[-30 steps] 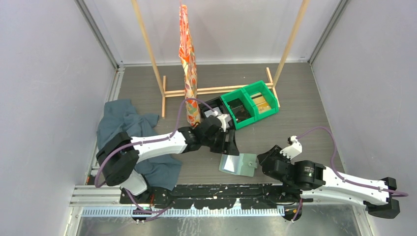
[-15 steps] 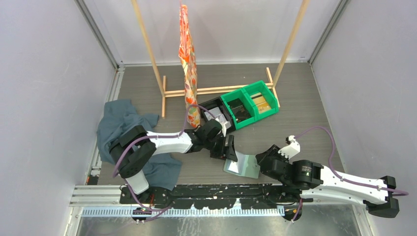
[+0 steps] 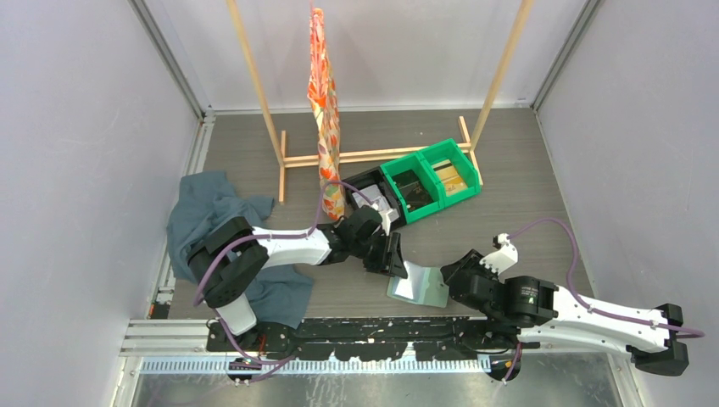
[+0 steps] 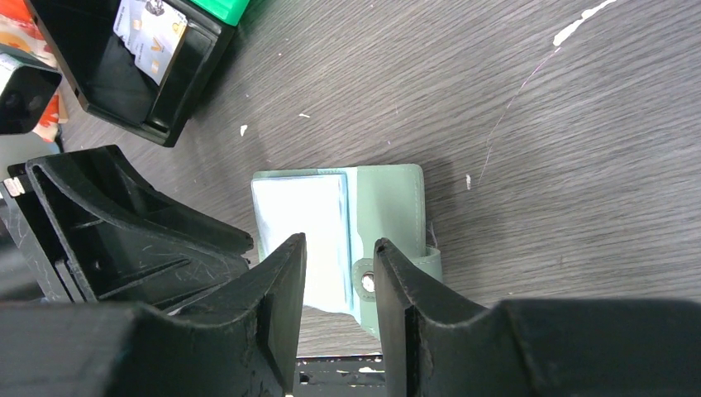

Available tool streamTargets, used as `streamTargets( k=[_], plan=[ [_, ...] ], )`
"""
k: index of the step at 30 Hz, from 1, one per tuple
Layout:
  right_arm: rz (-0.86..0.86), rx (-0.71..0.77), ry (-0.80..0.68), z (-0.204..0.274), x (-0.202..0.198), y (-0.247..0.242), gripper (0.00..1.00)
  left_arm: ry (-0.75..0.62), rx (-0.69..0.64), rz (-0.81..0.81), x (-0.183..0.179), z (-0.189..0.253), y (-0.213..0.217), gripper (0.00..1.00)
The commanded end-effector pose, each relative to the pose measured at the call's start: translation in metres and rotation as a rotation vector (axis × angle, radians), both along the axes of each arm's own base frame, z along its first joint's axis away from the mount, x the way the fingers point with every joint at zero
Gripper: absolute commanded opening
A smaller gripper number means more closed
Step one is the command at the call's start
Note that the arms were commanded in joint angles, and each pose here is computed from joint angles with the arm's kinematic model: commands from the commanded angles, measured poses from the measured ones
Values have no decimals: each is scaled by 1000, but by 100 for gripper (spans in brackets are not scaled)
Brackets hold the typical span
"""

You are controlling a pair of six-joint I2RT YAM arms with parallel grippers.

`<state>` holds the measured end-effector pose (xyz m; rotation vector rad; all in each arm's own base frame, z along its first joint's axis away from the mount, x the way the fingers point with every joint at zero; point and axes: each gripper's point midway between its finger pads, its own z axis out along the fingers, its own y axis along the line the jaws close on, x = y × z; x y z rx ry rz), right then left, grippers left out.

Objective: Take the credit cards out of the card holder
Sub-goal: Remove the credit card from the card holder.

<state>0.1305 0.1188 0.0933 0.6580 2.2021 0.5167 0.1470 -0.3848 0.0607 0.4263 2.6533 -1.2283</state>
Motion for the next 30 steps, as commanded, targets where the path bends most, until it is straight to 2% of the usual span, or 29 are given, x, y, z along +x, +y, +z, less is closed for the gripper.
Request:
streamTargets(
  k=[1,4,9,11,14,16,30],
  plan=[
    [-18,25,-38,8,6,2,41,-24,-85,-13,0,22,-9,41],
    [-14,23,-33,6,6,4,41,-30,-103,-16,0,28,-11,35],
    [3,29,-27,4,6,13,41,-35,-108,-15,0,33,-10,34],
    [10,29,-24,3,6,17,41,-40,-100,-10,0,32,-9,38],
    [14,19,-21,3,7,20,41,-44,-69,-5,2,27,-5,53],
    [17,14,-21,3,7,21,41,-40,-65,-7,1,24,-5,55],
    [-4,38,-29,5,6,10,41,16,-111,-34,-4,15,-19,56]
  ],
)
